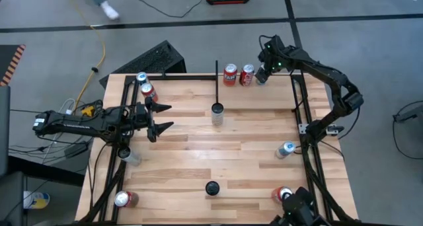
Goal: Place canned beverage on shelf
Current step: Put the bottom left blue soda can on the shelf
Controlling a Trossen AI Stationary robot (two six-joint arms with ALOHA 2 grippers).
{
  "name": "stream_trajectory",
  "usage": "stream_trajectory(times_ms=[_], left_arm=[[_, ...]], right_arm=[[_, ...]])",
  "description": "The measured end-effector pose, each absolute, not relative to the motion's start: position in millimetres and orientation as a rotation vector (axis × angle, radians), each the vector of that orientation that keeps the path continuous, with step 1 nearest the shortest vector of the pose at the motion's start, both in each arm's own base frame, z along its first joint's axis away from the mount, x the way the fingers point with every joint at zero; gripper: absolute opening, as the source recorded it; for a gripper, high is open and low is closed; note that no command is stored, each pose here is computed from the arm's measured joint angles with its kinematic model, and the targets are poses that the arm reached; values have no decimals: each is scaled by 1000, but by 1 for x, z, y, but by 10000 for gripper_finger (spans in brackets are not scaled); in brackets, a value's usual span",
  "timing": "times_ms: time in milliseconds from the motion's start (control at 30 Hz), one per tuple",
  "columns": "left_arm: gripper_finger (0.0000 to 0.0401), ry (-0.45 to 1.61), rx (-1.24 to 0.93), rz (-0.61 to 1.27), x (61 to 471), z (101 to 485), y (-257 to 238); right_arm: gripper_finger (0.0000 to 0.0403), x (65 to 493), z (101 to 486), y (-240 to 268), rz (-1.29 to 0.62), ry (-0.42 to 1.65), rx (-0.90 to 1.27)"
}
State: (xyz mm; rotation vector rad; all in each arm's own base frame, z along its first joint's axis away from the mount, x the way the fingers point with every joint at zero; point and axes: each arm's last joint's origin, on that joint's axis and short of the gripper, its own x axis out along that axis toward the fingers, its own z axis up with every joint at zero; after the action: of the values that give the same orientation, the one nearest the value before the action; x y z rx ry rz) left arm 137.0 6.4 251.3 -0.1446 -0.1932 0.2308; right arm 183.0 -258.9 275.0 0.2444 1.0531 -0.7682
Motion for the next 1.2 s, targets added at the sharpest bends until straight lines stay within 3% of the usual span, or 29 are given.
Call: stream_trajectory(times_ms=[767, 1200], left_arm=[[355, -194, -155, 229, 137, 251, 6], [355, -194, -154, 227, 137, 251, 6]], right_arm=[[277, 172, 273, -263, -720, 1081, 259], [337, 171, 272, -263, -711, 1092, 252]])
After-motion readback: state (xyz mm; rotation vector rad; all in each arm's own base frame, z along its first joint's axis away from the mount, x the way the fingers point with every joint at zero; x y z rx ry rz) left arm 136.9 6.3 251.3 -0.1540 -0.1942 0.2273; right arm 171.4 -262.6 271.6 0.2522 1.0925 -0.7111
